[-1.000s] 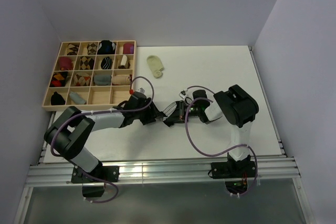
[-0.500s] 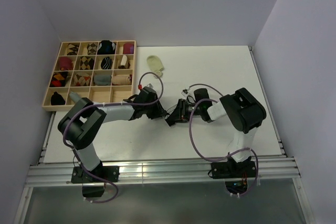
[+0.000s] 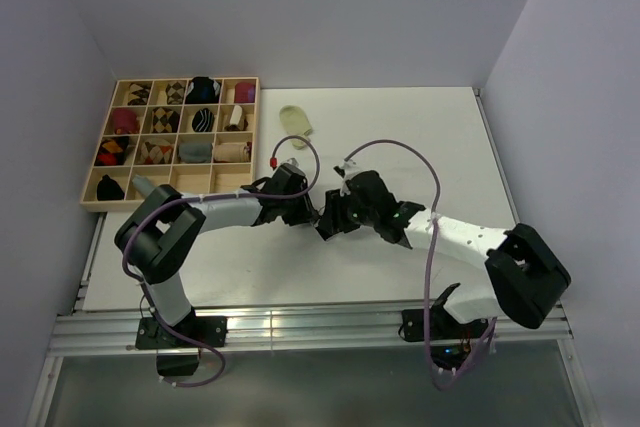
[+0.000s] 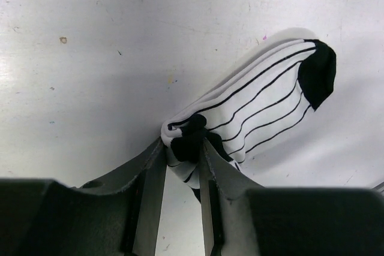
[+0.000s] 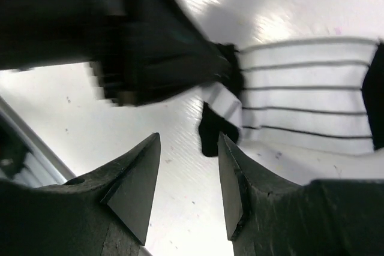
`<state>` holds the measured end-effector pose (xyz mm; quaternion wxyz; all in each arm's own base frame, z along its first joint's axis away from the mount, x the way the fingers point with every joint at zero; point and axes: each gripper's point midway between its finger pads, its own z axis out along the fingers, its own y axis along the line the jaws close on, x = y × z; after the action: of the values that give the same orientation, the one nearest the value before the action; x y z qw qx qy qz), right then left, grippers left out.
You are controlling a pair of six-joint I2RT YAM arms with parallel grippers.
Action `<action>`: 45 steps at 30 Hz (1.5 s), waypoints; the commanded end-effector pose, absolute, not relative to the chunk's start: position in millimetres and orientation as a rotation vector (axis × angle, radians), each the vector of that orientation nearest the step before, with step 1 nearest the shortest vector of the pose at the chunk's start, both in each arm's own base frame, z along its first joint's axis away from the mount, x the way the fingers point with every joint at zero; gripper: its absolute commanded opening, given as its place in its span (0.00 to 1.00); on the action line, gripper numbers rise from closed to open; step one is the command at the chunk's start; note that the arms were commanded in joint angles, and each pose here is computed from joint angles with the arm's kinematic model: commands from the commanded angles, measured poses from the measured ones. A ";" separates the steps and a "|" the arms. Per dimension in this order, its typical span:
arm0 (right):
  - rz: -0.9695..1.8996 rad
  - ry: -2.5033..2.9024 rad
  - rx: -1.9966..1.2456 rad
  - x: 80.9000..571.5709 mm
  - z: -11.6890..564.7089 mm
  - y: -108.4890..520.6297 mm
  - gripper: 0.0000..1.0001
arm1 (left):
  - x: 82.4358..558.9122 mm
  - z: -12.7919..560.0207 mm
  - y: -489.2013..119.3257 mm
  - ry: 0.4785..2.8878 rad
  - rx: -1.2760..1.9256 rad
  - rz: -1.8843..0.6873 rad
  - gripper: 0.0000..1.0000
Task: Roll the socks
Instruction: Roll the sock at the center of the board.
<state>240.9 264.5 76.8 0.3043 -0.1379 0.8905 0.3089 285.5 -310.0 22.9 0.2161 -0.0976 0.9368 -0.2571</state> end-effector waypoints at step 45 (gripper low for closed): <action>0.256 2.464 -0.598 233.1 -1.8 276.1 0.00 | 282.6 68.9 -279.0 2.505 -0.346 -0.687 0.58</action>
<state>252.5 297.7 19.5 0.3525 -0.2242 0.9012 0.1152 292.4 -273.6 33.5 0.2500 -0.1370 0.9342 -0.2143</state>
